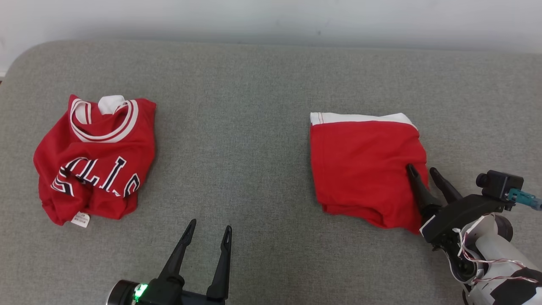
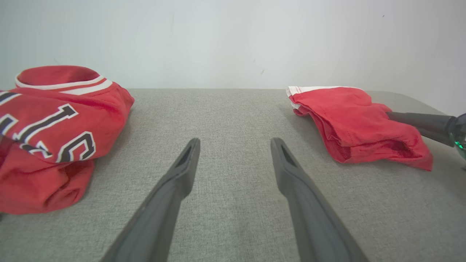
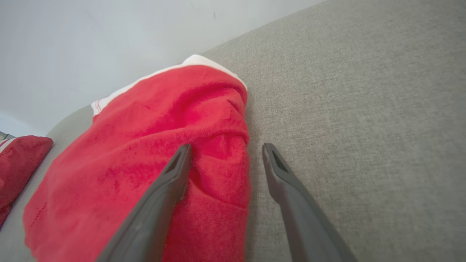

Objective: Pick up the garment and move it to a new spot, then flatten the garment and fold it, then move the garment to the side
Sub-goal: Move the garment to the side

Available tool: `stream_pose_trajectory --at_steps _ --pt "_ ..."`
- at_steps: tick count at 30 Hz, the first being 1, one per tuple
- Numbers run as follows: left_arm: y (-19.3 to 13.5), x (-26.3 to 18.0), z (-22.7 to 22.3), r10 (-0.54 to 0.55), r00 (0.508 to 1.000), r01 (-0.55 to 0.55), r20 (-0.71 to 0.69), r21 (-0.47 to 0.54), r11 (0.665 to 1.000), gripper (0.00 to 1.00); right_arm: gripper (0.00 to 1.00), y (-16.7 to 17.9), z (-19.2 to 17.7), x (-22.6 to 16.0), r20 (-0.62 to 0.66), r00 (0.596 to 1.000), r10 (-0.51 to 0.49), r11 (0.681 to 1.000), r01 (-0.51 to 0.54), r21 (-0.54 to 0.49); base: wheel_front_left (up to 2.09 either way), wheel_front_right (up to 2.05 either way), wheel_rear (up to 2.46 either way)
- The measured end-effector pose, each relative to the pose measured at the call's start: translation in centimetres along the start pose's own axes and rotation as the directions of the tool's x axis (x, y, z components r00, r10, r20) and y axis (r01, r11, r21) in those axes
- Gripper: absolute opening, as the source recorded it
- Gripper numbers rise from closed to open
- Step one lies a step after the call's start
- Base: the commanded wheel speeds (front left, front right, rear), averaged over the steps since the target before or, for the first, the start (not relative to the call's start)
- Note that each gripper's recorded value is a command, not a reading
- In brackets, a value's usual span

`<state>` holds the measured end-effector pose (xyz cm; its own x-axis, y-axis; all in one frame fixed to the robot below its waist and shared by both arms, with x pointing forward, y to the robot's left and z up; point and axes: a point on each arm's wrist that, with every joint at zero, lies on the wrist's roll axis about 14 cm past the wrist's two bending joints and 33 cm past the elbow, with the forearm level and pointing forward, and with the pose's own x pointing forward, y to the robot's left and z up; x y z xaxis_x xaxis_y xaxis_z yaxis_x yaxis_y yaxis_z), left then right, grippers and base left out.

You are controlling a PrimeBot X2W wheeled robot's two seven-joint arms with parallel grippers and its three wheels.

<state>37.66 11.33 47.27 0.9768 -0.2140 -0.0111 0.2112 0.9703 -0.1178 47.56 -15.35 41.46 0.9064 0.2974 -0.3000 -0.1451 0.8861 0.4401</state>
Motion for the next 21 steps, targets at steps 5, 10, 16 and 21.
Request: stream_pose_trajectory --at_steps 5,10,16,21 --pt "0.3 0.4 -0.5 0.006 1.0 -0.006 -0.014 0.0 1.0 1.0 0.41 -0.2 -0.9 0.8 -0.029 1.0 0.001 1.0 0.0 0.022 0.0 0.0 0.0" --pt "0.4 0.8 -0.8 0.002 1.0 -0.002 -0.02 0.002 1.0 1.0 0.0 -0.3 -0.3 1.1 -0.009 1.0 0.014 1.0 -0.014 -0.005 0.0 0.0 0.0" --pt "-0.5 1.6 -1.1 -0.04 0.999 0.041 -0.026 0.009 0.999 1.0 0.0 -1.4 1.6 0.7 0.038 0.999 0.006 0.998 -0.004 -0.057 0.0 0.0 0.0" --pt "-2.0 2.9 -0.9 -0.104 0.995 0.104 -0.008 0.013 0.994 1.0 0.0 -3.2 3.5 -0.3 0.073 0.997 -0.024 0.993 0.032 -0.115 0.0 0.0 0.0"
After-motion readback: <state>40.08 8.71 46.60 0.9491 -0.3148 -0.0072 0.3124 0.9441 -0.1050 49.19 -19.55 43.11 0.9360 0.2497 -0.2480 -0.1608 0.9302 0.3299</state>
